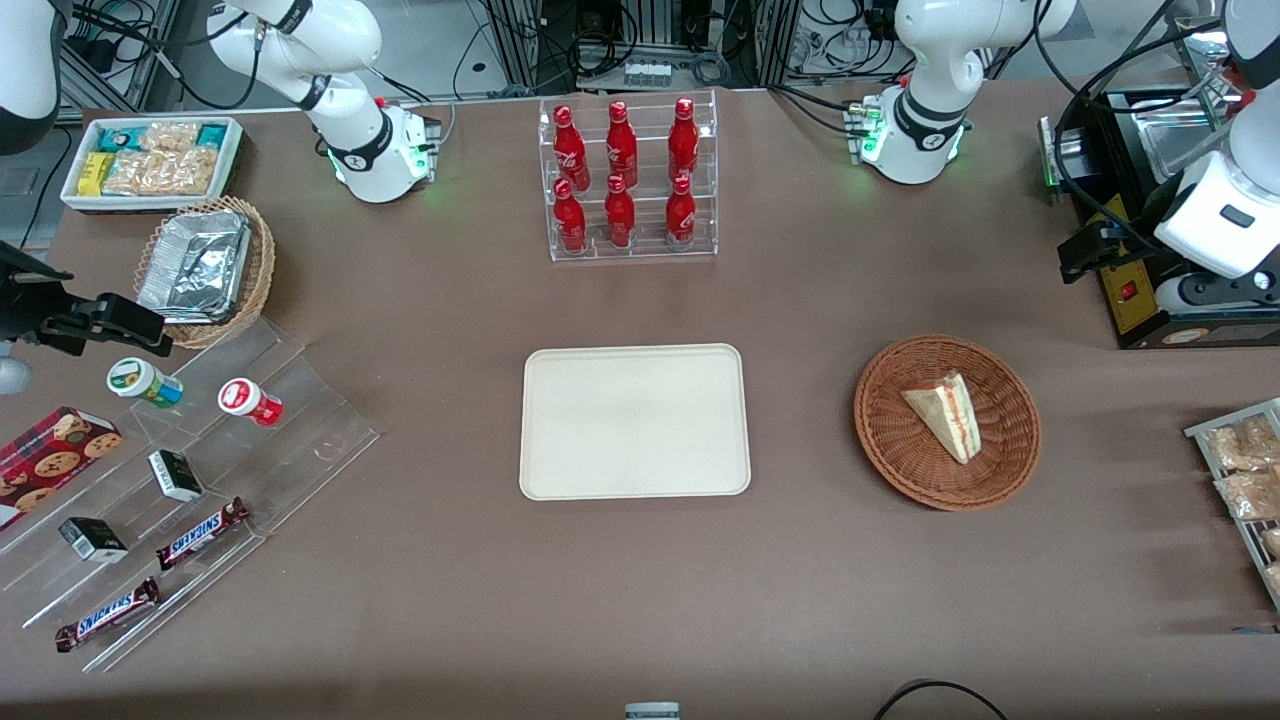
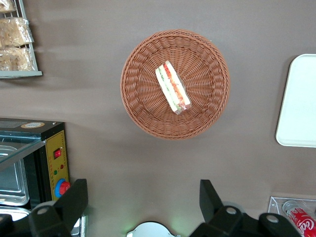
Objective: Place sandwich from basket to tray
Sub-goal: 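Move the left gripper from rest toward the wicker basket, then lower the open left gripper over the wrapped sandwich and close it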
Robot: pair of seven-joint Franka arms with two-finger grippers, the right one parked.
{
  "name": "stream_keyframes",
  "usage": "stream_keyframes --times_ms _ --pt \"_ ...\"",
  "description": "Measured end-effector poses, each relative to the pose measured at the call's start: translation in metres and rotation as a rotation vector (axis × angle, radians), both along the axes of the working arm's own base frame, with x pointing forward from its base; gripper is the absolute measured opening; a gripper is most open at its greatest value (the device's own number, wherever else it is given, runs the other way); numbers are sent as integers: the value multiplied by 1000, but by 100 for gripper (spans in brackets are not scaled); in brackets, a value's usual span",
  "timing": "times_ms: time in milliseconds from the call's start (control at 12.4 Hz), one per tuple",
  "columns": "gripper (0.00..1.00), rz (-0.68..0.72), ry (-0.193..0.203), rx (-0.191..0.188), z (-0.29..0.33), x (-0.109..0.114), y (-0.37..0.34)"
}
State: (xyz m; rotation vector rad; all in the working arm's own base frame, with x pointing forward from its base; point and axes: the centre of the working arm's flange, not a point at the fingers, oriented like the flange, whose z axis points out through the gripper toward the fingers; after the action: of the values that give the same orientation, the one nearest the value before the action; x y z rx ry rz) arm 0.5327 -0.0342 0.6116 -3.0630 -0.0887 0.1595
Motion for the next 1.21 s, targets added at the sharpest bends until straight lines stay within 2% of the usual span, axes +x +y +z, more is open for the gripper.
stream_keyframes --times_ms 321,482,643,884,1045,1205 --pt "100 8 12 0 -4 0 4" --pt "100 17 54 1 -29 5 10" --pt "100 25 66 -1 -66 12 17" --pt "100 30 61 -10 -125 16 17" --pt "100 125 40 -22 -167 16 14" --pt "100 229 33 -17 -203 20 13"
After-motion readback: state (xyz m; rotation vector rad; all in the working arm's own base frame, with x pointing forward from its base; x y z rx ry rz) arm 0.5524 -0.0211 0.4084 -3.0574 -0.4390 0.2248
